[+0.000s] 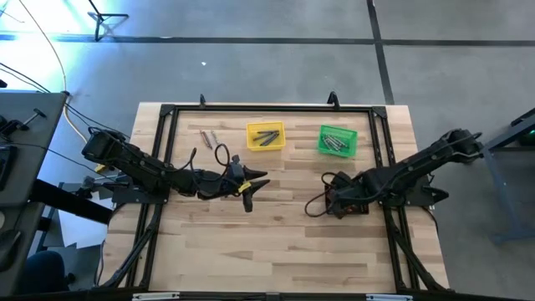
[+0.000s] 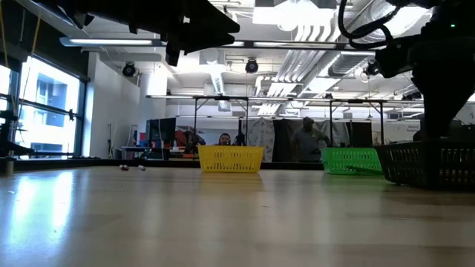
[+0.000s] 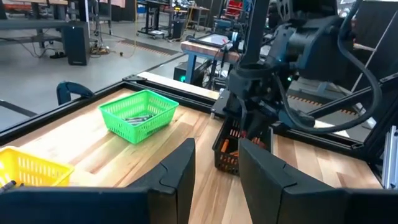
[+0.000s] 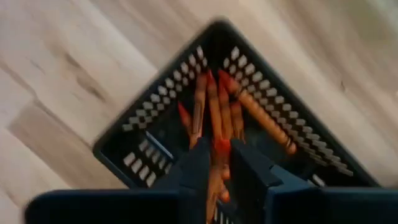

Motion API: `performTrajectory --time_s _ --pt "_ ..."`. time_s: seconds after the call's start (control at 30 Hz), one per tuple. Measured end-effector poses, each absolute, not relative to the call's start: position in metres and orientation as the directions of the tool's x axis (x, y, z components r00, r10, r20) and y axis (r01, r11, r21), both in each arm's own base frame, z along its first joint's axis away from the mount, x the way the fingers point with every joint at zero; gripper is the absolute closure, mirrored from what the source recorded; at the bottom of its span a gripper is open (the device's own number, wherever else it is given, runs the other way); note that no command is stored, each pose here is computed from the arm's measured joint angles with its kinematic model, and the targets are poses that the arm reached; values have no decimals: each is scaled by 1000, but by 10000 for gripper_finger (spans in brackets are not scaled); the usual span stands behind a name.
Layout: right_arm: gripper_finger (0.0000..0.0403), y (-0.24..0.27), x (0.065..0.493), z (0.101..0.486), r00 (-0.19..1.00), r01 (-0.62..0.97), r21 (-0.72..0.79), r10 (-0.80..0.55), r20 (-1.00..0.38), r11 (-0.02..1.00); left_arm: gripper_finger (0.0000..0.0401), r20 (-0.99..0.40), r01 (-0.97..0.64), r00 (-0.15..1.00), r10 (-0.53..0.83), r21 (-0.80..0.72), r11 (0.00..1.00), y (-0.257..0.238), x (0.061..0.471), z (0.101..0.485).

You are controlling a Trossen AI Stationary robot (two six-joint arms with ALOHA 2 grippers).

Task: Sort crayons
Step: Put the orange crayon into the black basket

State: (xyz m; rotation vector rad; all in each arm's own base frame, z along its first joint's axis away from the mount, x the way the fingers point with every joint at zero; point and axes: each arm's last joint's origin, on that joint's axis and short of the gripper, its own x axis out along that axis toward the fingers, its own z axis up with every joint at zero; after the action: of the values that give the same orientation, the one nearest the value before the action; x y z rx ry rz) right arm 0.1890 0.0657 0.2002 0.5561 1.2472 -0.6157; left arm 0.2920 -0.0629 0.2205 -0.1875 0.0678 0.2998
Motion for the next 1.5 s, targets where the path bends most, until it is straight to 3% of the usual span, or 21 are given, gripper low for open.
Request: performTrajectory --time_s 0.2,0.33,0.43,0.57,0.7,0.9,1.1,1.5 --pt "281 67 186 199 175 688 63 -81 -981 723 295 -113 -302 951 286 -169 938 -63 292 219" --pt "266 66 188 207 165 692 81 -48 -985 718 295 -180 -333 935 305 -159 929 -62 290 211" --pt "265 67 195 221 223 667 87 -86 -971 740 295 -281 -430 878 388 -107 897 -57 287 199" --pt "264 68 208 240 360 608 92 -170 -917 789 296 -457 -611 722 519 -70 788 -35 277 177" --pt "264 67 218 253 471 560 57 -261 -843 827 302 -631 -781 483 607 2 624 -3 257 157" --pt "263 52 229 259 518 532 12 -314 -795 847 313 -778 -898 180 603 121 423 48 228 156" --pt "263 33 233 259 495 551 -29 -355 -793 834 314 -858 -911 182 481 37 411 94 223 158" --pt "263 9 236 258 462 550 -40 -343 -818 834 314 -859 -884 176 481 77 460 137 209 164"
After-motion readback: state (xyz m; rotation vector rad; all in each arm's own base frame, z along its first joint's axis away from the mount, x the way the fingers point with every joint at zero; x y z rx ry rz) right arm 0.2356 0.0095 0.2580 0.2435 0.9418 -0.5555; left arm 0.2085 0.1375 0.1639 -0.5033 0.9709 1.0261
